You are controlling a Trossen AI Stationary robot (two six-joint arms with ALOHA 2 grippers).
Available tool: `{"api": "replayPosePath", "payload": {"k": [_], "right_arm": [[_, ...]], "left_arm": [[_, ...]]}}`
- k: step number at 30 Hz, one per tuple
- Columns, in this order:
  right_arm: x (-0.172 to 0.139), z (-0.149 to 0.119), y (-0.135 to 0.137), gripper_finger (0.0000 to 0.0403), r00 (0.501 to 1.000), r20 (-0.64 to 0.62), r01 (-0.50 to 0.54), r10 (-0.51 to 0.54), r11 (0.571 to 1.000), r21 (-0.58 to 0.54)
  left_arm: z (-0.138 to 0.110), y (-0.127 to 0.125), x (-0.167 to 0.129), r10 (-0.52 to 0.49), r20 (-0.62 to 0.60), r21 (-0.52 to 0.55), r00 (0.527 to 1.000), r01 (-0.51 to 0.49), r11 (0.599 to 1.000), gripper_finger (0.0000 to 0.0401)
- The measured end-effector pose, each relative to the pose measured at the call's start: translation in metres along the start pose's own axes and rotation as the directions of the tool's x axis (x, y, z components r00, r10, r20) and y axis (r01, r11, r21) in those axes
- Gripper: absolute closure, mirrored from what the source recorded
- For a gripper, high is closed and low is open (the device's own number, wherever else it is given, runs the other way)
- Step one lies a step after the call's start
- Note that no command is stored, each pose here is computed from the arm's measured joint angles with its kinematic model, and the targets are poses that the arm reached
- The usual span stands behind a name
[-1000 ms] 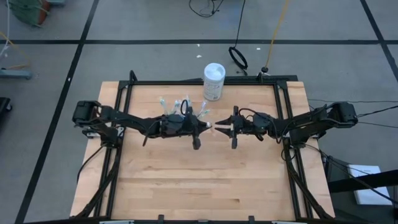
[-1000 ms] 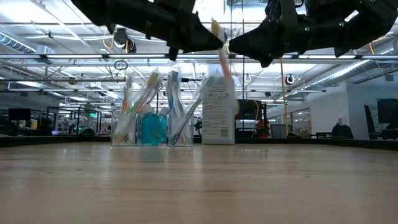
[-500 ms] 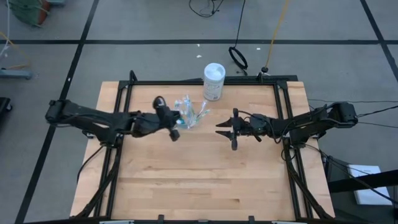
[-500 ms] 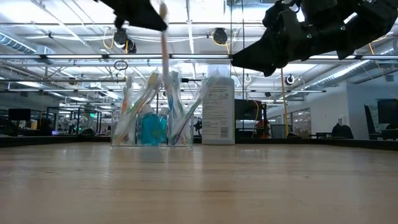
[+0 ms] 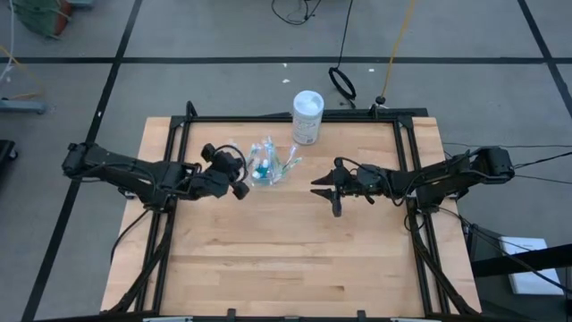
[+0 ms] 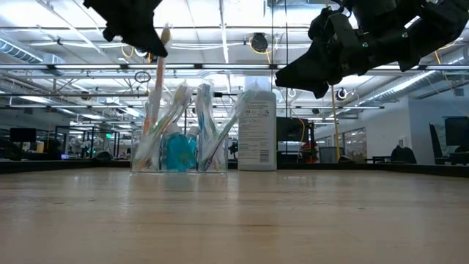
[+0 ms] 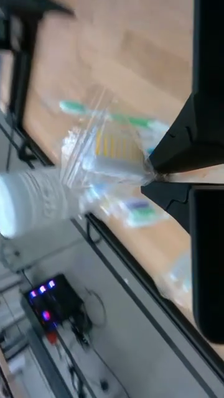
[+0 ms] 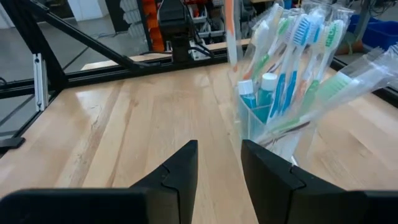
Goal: Pick & Place toothbrushing station
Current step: Put the orange toothbrush into the transparent organizer
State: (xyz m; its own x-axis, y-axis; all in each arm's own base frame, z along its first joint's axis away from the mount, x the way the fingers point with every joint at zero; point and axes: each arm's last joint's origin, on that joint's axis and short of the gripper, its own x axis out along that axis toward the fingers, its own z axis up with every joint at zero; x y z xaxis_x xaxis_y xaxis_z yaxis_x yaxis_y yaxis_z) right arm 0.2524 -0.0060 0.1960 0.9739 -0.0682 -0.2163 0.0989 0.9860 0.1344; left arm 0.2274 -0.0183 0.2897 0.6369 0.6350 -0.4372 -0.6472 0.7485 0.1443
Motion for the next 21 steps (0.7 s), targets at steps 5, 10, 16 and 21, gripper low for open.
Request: {"api": "replayPosePath", "payload": {"k": [5,10,16,21], "right_arm": [[0.000,0.000,0.000,0.0289,1.000,0.001,0.000,0.000,1.000,0.000],[0.000,0.001,0.000,0.0289,1.000,0.011,-0.002,0.002,1.000,-0.004],[0.000,0.002,0.000,0.0289,1.000,0.020,-0.003,0.003,1.000,-0.003],[0.000,0.007,0.001,0.0289,0.997,0.075,-0.011,0.011,1.000,-0.005]], "left_arm": [[-0.003,0.007,0.002,0.091,-0.013,-0.050,0.996,-0.092,0.995,0.0392],[-0.018,0.009,0.013,0.125,-0.045,-0.097,0.991,-0.129,0.987,0.0380],[-0.048,0.015,0.027,0.162,-0.103,-0.190,0.981,-0.179,0.965,0.0393],[-0.063,0.018,0.034,0.102,-0.181,-0.252,0.978,-0.147,0.957,0.0358]]}}
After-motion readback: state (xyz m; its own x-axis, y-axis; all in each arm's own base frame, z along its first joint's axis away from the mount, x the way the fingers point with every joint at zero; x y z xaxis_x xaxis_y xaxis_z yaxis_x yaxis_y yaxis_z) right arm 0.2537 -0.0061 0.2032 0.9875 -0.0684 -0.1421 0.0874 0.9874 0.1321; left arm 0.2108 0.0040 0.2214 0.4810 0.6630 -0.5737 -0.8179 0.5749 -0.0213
